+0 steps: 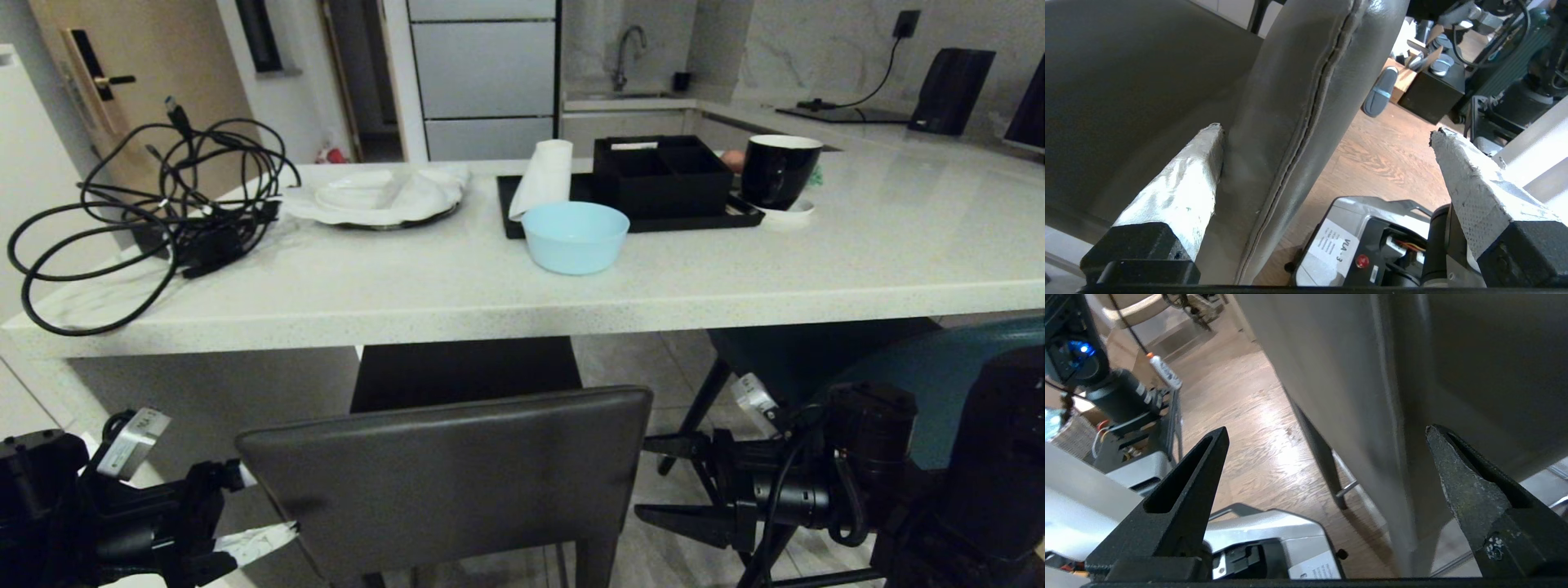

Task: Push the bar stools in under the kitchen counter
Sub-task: Pull the gray chair out from under the dining table

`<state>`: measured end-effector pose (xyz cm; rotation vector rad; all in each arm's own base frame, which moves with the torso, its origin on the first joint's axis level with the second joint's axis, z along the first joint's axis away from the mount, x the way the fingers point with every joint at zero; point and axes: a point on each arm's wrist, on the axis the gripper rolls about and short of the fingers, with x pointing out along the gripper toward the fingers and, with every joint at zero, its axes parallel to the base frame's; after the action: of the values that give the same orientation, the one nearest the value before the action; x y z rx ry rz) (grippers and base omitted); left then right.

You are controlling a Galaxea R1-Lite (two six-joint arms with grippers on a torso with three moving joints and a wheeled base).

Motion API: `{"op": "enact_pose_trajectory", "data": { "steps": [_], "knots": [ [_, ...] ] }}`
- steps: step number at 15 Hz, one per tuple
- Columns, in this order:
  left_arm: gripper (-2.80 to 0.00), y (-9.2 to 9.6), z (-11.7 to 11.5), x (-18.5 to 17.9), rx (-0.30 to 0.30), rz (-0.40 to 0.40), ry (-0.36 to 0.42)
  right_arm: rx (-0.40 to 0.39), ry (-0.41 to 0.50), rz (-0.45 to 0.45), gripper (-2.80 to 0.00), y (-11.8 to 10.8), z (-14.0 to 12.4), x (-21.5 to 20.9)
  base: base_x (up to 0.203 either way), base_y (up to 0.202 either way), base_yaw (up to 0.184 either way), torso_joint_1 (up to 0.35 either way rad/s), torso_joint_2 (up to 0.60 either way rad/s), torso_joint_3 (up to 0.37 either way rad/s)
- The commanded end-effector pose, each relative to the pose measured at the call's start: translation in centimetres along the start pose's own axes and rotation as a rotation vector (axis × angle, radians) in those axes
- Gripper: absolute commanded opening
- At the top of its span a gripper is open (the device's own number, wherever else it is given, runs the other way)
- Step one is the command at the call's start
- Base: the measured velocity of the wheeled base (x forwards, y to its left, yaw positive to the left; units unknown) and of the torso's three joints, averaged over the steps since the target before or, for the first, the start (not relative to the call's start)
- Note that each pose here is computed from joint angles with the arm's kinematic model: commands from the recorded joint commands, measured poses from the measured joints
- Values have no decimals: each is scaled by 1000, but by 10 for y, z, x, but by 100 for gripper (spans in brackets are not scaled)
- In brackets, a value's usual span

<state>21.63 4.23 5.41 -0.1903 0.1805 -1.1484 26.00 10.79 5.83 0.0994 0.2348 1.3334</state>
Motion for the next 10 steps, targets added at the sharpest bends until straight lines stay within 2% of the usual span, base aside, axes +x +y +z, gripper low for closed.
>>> {"op": "enact_pose_trajectory", "data": {
  "steps": [1,10],
  "knots": [
    [0,0,1,-1,9,2,-3,-13,1,38,0,2,0,10,0,0,0,0,0,0],
    [0,-2,-1,0,2,-3,-1,-42,-11,67,0,-16,-3,33,0,0,0,0,0,0]
  ]
}}
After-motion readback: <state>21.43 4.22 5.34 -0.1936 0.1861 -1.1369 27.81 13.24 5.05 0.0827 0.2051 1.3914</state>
